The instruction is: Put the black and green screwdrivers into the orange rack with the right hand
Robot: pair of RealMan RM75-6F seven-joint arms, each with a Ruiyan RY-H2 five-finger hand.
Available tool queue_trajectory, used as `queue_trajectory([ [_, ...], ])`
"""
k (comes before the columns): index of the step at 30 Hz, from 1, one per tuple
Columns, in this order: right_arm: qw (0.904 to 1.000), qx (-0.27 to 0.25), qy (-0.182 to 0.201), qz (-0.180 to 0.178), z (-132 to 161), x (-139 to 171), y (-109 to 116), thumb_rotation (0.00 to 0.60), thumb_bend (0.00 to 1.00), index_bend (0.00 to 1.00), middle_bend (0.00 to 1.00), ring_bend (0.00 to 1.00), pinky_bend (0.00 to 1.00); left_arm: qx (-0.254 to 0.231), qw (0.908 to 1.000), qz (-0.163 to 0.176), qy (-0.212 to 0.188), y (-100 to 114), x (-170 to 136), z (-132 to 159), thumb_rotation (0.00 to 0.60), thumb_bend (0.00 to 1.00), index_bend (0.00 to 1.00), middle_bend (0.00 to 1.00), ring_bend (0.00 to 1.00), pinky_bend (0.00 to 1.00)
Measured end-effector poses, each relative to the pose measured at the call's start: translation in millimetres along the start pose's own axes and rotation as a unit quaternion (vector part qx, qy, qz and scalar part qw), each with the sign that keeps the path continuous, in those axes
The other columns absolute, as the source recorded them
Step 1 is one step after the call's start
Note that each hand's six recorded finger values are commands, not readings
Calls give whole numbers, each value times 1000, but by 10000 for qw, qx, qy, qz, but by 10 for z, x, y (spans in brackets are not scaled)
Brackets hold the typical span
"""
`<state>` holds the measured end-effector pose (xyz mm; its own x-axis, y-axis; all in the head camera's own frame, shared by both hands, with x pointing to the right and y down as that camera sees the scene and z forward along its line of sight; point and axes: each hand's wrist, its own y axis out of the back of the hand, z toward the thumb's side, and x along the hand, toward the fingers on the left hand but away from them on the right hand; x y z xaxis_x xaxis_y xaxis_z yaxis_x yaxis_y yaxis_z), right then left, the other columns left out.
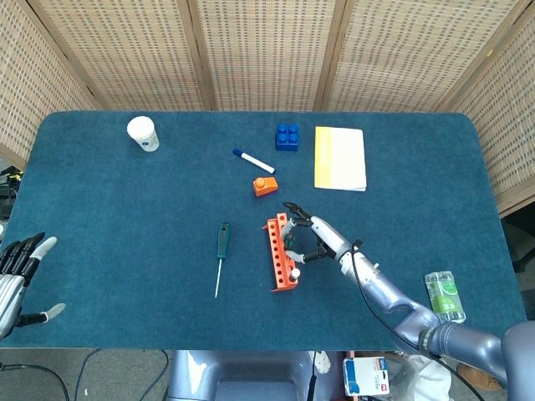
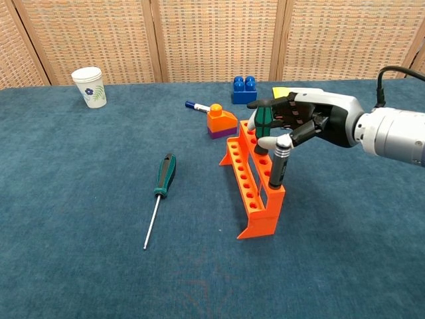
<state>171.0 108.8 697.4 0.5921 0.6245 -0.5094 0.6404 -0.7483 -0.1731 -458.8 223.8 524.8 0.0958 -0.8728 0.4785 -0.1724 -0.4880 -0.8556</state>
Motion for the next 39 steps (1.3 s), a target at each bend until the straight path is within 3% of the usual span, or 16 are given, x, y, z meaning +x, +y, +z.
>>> queue_trajectory([
  [3,10000,12,3,3,13,2,2,600,270,381,13,0,24,0,10000,7,-3,2,-1,0,600,0,0,0,0,0],
  [10,9999,114,101,-34,102,46,45,600,223,112,13,0,24,5,10000,0,-25,7,-6,0,600,0,0,0,0,0],
  [18,9982,498,258,-190,252,230,244,600,62,47,0,0,24,-30,9999,34,-94,30,-40,13,600,0,0,0,0,0],
  [24,9903,1264,340,-457,335,574,546,600,14,31,0,0,4,-55,9998,95,-154,59,-82,21,600,0,0,0,0,0],
  [27,9793,1869,334,-708,334,810,757,600,0,31,0,0,0,-52,9997,172,-175,78,-108,21,600,0,0,0,0,0],
  [30,9606,2566,297,-1023,299,1070,920,600,0,31,0,0,0,-12,9994,318,-153,102,-135,8,600,0,0,0,0,0],
  [33,9322,3323,181,-1423,253,1410,1085,600,0,23,0,0,0,98,9986,522,-80,115,-165,-23,600,0,0,0,0,0],
  [39,8635,4480,-350,-2290,137,2231,1293,600,0,2,0,0,0,131,9979,630,32,83,-243,-130,600,0,0,0,0,0],
])
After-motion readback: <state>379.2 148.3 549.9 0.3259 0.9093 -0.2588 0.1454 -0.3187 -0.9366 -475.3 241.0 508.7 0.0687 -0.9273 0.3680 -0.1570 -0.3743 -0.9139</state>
